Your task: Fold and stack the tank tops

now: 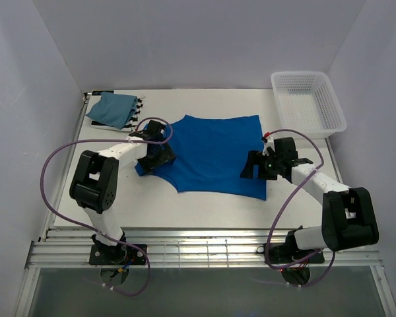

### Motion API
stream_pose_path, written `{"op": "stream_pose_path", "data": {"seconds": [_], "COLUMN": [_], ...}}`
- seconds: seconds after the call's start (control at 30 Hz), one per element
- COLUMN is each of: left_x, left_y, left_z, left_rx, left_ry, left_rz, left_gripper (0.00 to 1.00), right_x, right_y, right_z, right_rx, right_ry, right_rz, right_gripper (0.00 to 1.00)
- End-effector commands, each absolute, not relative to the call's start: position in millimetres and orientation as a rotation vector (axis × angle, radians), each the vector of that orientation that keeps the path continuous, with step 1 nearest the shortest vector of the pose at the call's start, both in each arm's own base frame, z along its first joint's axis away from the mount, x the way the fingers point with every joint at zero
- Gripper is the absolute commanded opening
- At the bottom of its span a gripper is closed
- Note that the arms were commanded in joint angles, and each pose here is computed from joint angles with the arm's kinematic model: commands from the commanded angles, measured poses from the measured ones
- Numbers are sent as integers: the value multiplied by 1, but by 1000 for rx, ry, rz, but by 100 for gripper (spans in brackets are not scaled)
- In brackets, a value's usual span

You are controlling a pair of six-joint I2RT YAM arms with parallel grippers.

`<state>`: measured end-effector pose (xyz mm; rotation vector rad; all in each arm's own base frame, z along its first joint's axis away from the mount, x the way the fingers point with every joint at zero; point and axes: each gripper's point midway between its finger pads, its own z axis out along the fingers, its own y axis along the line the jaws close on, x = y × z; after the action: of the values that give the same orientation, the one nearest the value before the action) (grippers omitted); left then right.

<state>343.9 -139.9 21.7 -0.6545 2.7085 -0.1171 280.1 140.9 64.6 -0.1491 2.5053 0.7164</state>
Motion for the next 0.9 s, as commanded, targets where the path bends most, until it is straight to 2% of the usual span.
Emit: {"op": "stream_pose_path", "data": {"seconds": [0.0,0.17,0.37,0.6,0.7,0.87], "left_x": [305,255,239,243,229,201], "left_y": [-127,-114,-111,-132,-146,-161], "left_z": [-6,-14,14,61,70,70], "left_rx": [-693,-752,-736,-587,-590,-630], "left_ry": [2817,2885,2819,2738,2749,2757], "left_rz": [-53,-24,-114,-313,-411,-506], "left_gripper": [98,98,98,98,98,98], "right_x": [274,247,217,234,240,234], "right_y": [139,135,130,128,115,92], "right_z": [46,25,15,78,105,112], "right_rx": [-121,-64,-62,-47,61,222], "right_ry": [2513,2551,2594,2401,2319,2220], "right_rz": [692,710,704,682,611,514], "right_gripper": [90,90,90,90,90,90]}}
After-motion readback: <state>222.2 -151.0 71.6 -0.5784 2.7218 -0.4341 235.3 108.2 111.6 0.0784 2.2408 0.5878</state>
